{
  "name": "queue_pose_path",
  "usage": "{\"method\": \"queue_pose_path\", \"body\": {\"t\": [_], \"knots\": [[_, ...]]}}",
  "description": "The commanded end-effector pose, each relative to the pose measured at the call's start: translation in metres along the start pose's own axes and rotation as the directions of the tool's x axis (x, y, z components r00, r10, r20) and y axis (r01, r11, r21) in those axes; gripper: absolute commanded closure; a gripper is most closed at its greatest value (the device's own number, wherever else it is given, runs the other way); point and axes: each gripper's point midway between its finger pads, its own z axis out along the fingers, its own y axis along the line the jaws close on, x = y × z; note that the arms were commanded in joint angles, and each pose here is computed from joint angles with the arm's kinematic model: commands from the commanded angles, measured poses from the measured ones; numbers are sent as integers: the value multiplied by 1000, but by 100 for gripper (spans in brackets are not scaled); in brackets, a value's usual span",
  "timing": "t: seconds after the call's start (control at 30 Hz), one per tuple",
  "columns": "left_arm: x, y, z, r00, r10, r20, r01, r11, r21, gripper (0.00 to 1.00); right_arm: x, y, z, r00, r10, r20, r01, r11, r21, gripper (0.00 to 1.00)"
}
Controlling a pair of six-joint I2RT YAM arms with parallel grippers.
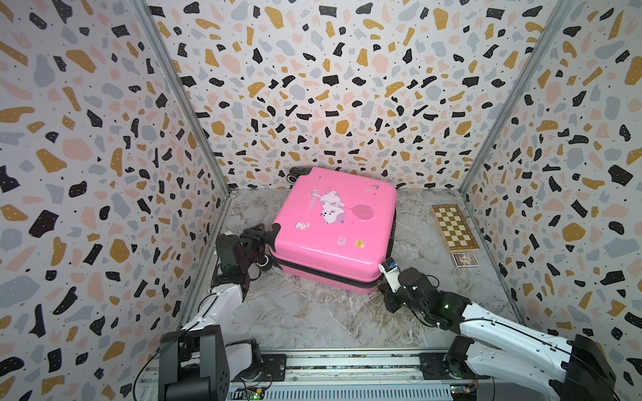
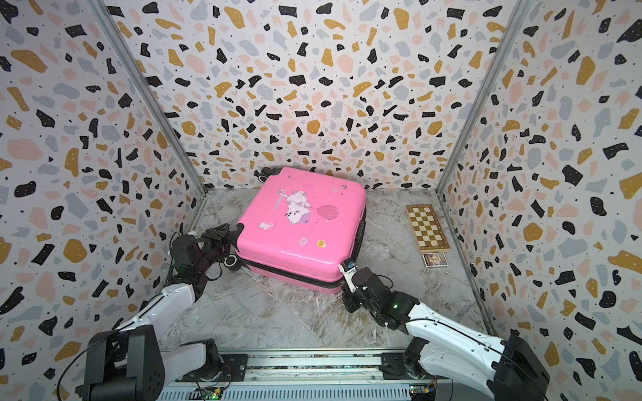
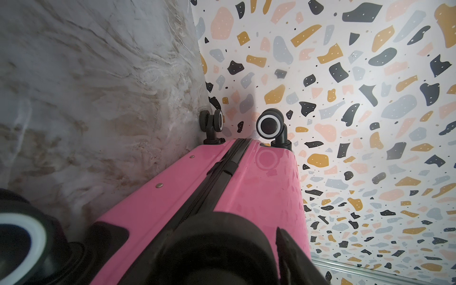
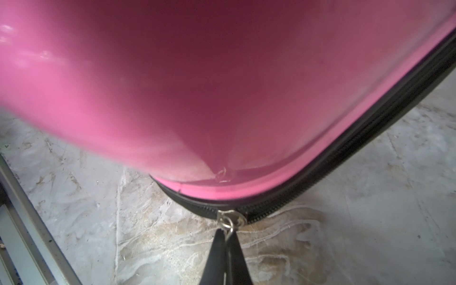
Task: Open the suitcase zippers
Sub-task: Adjust the suitcase at the center of the board.
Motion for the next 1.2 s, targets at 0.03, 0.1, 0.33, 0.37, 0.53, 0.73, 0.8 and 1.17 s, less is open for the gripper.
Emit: {"method": "queue_pose_path", "body": {"t": [0.03, 0.1, 0.33, 0.37, 0.53, 0.73, 0.8, 1.17], "knots": [[102, 6, -19, 887, 219, -407, -200, 976, 90, 60, -7, 38, 19, 998, -38, -44, 29, 985, -170, 100], [107, 6, -23, 880, 222, -421, -200, 975, 97, 60, -12, 30, 22, 999, -10, -44, 3, 987, -160, 100], [147, -2, -47, 821, 280, -497, -244, 960, 138, 60, -25, -25, 22, 996, 92, -1, -92, 993, -76, 100], [152, -4, -50, 813, 290, -505, -252, 957, 145, 60, -25, -30, 20, 995, 100, 8, -99, 993, -68, 100], [174, -4, -71, 779, 332, -532, -293, 943, 160, 60, -24, -45, 12, 991, 123, 57, -119, 990, -70, 100], [181, -3, -79, 771, 350, -532, -309, 936, 168, 60, -30, -25, 0, 992, 54, 118, -38, 990, -139, 100], [181, -1, -77, 768, 352, -535, -315, 935, 163, 60, -33, -13, -6, 989, 10, 150, 12, 989, -147, 100], [174, 41, -61, 778, 356, -518, -384, 922, 59, 60, -11, 18, -5, 997, -13, 80, 30, 974, -223, 100]]}}
